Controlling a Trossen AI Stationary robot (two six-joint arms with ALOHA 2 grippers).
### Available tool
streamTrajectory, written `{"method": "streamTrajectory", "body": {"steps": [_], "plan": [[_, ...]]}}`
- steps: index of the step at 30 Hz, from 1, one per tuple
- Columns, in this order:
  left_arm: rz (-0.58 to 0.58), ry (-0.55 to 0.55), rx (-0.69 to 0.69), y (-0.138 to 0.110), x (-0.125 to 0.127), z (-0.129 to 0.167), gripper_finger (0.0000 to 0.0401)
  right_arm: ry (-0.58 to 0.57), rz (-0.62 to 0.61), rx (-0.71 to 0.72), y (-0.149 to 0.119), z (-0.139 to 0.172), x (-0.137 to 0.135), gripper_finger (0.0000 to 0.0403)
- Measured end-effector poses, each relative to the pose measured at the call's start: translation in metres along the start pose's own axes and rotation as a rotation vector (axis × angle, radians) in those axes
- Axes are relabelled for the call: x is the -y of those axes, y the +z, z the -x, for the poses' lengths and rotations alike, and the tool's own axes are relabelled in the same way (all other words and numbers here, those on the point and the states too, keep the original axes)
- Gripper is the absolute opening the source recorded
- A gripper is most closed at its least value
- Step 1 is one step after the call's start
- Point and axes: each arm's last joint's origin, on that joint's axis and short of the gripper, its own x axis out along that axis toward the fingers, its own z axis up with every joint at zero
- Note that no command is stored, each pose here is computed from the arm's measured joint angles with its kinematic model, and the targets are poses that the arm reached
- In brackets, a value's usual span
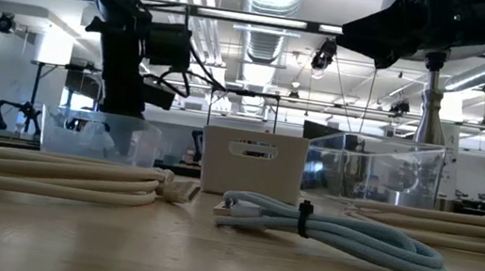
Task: Pick & Place USB Port
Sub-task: Put the purple charger cable into the left transparent bin, then put the white charger cable into the left transparent bin
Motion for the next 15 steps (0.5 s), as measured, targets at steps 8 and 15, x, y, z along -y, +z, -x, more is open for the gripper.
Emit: {"method": "streamTrajectory", "body": {"steps": [8, 15], "plan": [[0.016, 0.005, 0.033, 0.003, -0.003, 0.006, 0.0087, 0.0, -0.001, 0.0, 0.0, 0.0, 0.0, 0.0196], [0.041, 0.003, 0.087, 0.005, -0.009, 0.02, 0.0124, 0.0, -0.003, -0.002, 0.0, 0.0, 0.0, 0.0196]]}}
